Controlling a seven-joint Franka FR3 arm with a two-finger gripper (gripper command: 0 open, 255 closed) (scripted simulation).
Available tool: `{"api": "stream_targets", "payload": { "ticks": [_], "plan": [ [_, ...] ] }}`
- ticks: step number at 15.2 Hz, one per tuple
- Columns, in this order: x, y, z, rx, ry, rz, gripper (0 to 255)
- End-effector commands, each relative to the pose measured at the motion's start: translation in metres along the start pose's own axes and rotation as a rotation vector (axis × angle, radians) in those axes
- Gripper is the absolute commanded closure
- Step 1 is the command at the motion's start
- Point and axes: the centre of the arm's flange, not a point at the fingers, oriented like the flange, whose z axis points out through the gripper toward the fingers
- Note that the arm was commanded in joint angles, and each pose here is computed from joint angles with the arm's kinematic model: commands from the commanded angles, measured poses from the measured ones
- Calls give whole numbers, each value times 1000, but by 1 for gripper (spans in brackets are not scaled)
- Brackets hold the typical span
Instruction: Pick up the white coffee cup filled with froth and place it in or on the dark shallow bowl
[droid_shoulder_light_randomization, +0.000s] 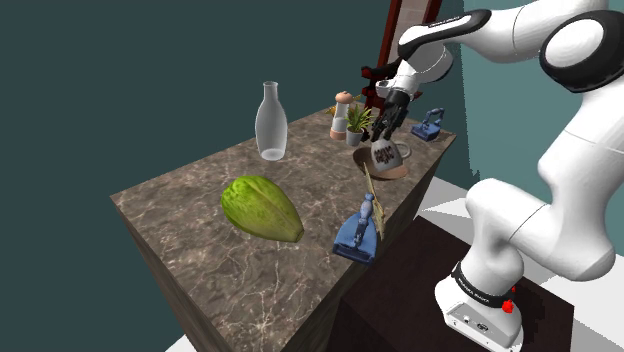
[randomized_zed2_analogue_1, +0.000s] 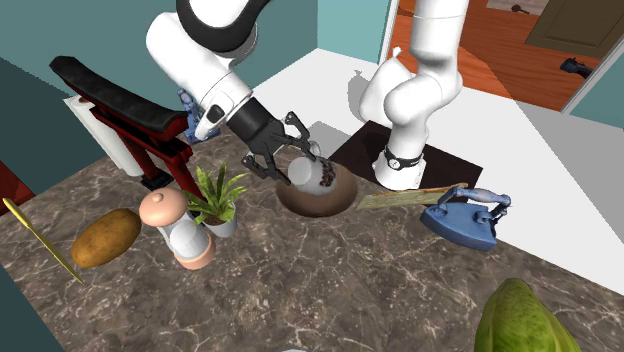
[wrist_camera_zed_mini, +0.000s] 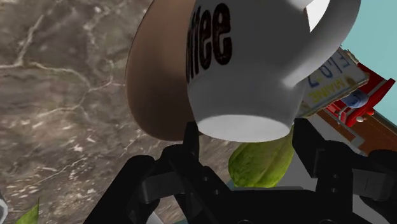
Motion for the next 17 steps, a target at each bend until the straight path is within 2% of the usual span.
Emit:
{"api": "stream_targets", "payload": {
  "ticks": [1,5,6,10,17],
  "plan": [
    [-13,1,0,-14,-117,19,0],
    [-8,-3,3,-11,-117,21,0],
    [-17,0,-3,-13,-117,20,0],
    [-11,-1,-52,-13,-117,20,0],
    [-11,-1,-52,-13,-117,20,0]
  ]
}}
